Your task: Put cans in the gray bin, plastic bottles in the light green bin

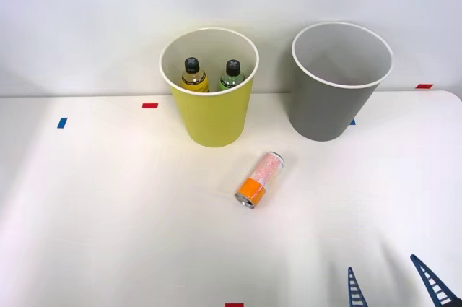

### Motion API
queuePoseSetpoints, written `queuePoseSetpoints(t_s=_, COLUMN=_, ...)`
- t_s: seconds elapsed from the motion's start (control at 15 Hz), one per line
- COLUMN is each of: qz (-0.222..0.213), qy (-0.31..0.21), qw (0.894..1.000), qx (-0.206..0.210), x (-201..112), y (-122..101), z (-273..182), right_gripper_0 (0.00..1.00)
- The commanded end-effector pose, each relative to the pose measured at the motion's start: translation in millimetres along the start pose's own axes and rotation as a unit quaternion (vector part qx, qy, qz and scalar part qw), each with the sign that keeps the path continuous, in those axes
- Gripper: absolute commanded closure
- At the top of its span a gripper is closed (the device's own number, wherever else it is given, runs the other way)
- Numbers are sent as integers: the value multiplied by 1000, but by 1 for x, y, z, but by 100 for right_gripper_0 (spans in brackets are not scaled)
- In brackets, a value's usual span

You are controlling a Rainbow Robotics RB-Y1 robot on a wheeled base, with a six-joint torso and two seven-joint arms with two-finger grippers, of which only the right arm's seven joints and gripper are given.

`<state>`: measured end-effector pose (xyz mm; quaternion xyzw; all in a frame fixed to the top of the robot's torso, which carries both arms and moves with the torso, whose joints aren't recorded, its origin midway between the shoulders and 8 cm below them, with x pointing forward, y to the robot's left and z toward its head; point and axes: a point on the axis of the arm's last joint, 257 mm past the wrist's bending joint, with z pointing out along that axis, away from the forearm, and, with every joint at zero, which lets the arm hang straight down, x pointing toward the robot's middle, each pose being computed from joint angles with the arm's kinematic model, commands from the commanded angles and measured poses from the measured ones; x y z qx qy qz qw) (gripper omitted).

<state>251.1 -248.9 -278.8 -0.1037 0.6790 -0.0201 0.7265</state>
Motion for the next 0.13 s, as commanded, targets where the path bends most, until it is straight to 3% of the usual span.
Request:
queuePoseSetpoints(t_s=0.07, qz=0, qy=0, qw=1000, qx=0, x=0, y=0, z=0, right_gripper_0=0)
queuePoseSetpoints(t_s=0.13, qz=0, qy=0, qw=1000, qx=0, x=0, y=0, z=0, right_gripper_0=0)
